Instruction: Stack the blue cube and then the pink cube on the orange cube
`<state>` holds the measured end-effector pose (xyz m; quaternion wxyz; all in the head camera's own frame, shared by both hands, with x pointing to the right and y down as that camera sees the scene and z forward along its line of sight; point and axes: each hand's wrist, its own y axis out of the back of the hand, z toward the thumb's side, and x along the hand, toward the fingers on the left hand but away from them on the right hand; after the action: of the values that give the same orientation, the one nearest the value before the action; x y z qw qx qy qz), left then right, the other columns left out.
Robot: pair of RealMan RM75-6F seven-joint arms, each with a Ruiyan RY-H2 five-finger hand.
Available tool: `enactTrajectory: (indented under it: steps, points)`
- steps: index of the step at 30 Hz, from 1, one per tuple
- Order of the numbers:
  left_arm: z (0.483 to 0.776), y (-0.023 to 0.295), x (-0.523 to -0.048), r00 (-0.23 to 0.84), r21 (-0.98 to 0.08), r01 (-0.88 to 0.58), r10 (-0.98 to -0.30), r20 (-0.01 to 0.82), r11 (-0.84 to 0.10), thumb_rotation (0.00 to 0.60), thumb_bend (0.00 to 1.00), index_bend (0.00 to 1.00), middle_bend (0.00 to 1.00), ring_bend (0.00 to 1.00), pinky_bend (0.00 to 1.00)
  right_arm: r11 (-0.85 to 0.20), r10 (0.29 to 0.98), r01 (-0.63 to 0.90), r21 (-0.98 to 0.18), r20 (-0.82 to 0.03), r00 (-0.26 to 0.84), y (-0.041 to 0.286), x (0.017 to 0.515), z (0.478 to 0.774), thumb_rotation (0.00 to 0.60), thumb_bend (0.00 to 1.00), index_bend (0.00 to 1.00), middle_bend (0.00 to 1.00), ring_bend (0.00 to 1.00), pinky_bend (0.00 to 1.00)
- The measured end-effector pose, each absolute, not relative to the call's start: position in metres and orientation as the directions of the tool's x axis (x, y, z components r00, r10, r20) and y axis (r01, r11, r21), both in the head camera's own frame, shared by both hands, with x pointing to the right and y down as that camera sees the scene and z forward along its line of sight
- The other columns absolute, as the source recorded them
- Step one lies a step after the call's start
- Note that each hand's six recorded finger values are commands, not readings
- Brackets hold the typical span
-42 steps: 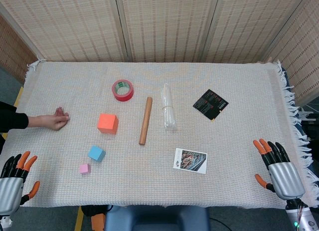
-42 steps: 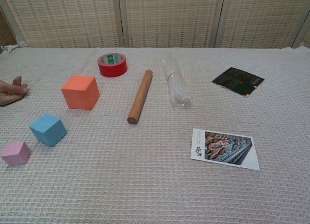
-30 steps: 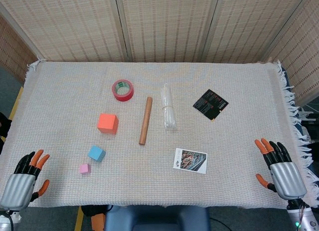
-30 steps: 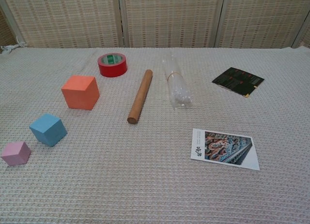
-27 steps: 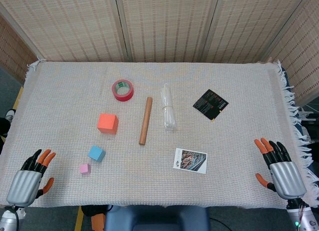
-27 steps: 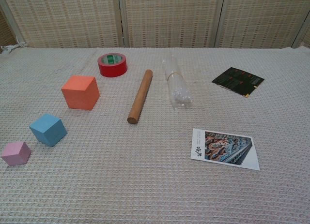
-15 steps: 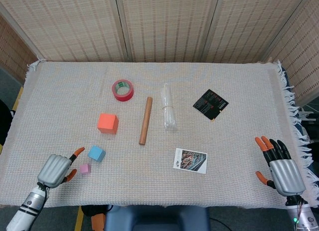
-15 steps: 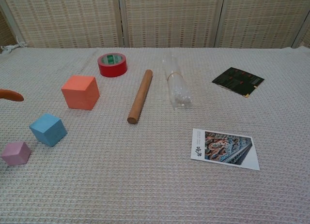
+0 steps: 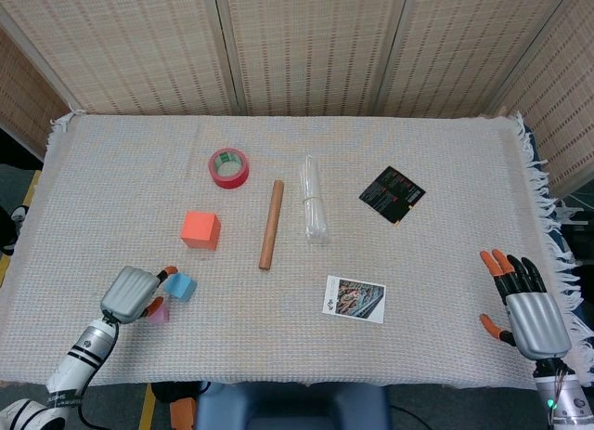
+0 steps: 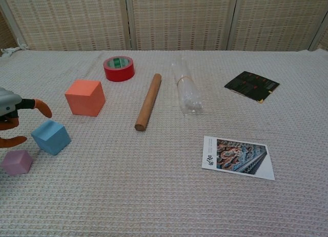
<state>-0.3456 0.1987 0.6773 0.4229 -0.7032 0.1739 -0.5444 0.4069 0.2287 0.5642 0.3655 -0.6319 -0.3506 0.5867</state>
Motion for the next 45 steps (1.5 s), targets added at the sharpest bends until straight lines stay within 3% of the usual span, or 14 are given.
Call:
enactTrajectory:
  steps: [13, 20, 27, 35, 45]
  points:
    - [0.691, 0.199, -0.338, 0.365, -0.786, 0.234, -0.698, 0.616, -0.572, 0.6, 0.35, 0.21, 1.0, 0.96, 1.0, -0.492, 0.87, 0.013, -0.871, -0.49, 0.062, 0.228, 0.408, 0.564, 0.6, 0.15, 0.0, 0.0, 0.0, 0.0]
    - [0.699, 0.198, -0.333, 0.376, -0.787, 0.237, -0.693, 0.614, -0.569, 0.6, 0.35, 0.3, 1.0, 0.96, 1.0, -0.498, 0.866, 0.012, -0.867, -0.496, 0.059, 0.228, 0.408, 0.564, 0.6, 0.15, 0.0, 0.0, 0.0, 0.0]
    - [0.7, 0.192, -0.328, 0.396, -0.822, 0.195, -0.724, 0.565, -0.535, 0.6, 0.35, 0.48, 1.0, 0.96, 1.0, -0.498, 0.866, 0.013, -0.867, -0.497, 0.061, 0.229, 0.408, 0.563, 0.6, 0.16, 0.0, 0.0, 0.0, 0.0]
    - [0.688, 0.188, -0.329, 0.393, -0.837, 0.09, -0.753, 0.528, -0.54, 0.6, 0.35, 0.49, 1.0, 0.97, 1.0, -0.505, 0.861, 0.007, -0.863, -0.504, 0.064, 0.23, 0.407, 0.563, 0.6, 0.15, 0.0, 0.0, 0.0, 0.0]
    - [0.643, 0.163, -0.332, 0.324, -0.859, 0.111, -0.799, 0.507, -0.5, 0.6, 0.35, 0.5, 1.0, 0.98, 1.0, -0.513, 0.857, 0.011, -0.858, -0.511, 0.07, 0.23, 0.405, 0.565, 0.6, 0.15, 0.0, 0.0, 0.0, 0.0]
